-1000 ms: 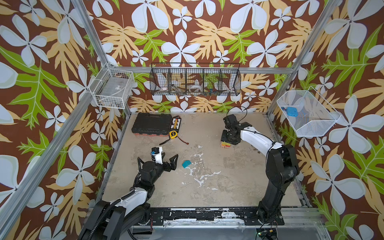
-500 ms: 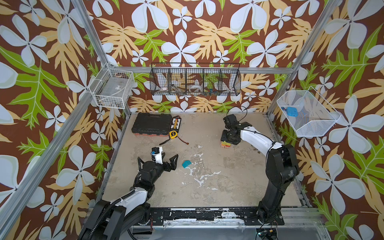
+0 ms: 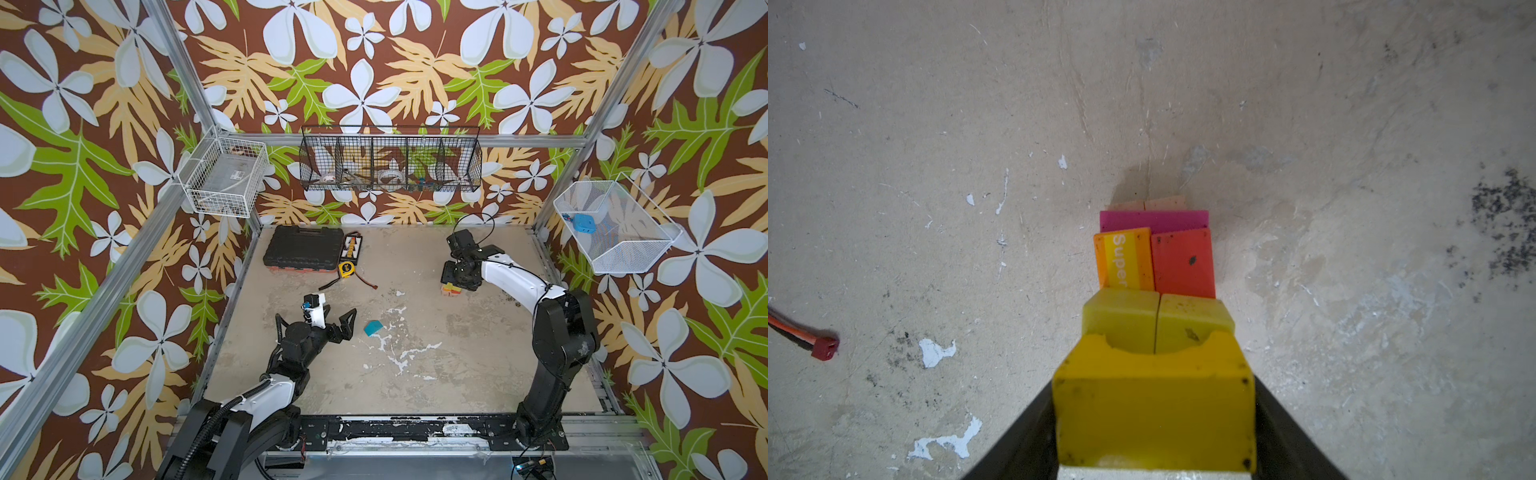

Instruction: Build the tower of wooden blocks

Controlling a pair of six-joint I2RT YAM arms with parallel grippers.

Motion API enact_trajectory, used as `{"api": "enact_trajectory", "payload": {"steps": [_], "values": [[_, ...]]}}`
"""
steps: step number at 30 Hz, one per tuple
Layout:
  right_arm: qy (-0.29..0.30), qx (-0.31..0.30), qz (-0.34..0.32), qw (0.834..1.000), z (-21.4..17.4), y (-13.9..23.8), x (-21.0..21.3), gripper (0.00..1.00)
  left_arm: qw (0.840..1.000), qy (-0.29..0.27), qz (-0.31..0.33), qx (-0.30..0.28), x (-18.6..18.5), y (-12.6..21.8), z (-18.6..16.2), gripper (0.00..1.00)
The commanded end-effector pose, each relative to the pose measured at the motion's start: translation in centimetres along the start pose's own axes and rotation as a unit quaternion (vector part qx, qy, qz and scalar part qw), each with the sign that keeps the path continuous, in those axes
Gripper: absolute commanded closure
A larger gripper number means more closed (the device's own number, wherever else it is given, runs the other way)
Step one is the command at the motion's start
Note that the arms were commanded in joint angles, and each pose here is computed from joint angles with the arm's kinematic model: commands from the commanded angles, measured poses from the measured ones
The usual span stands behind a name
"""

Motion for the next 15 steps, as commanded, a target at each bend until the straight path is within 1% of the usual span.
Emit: {"api": "enact_trajectory", "payload": {"steps": [1,7,13,15], "values": [[0.005,-0.004,0.004,1.0,0.0,0.38,0.01,0.32,1.0,-0.005,-0.009,-0.016,-0.42,-0.13,0.71,0.0],[0.003,-0.006,0.005,1.0,0.03,0.55,-0.04,0.31,1.0,-0.005,-0.011,-0.016,-0.46,-0.14,0.72,0.0],[0.0,-0.011,0.003,1.0,-0.11,0.8,-0.21,0.33,1.0,-0.005,-0.011,-0.015,-0.49,-0.15,0.7,0.0],[0.006,-0.021,0.008,1.0,-0.05,1.32,-0.25,0.29,1.0,-0.005,-0.011,-0.016,-0.5,-0.15,0.71,0.0]]}}
Point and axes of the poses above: each gripper's point midway between its finger pads, its own y axis back along the fingers, its own x axis along the line the jaws close on, z = x × y, the point moved 8 cm from there along y, back along the fingers, and after that the axes turned 10 degrees about y, right-handed, at the moved point
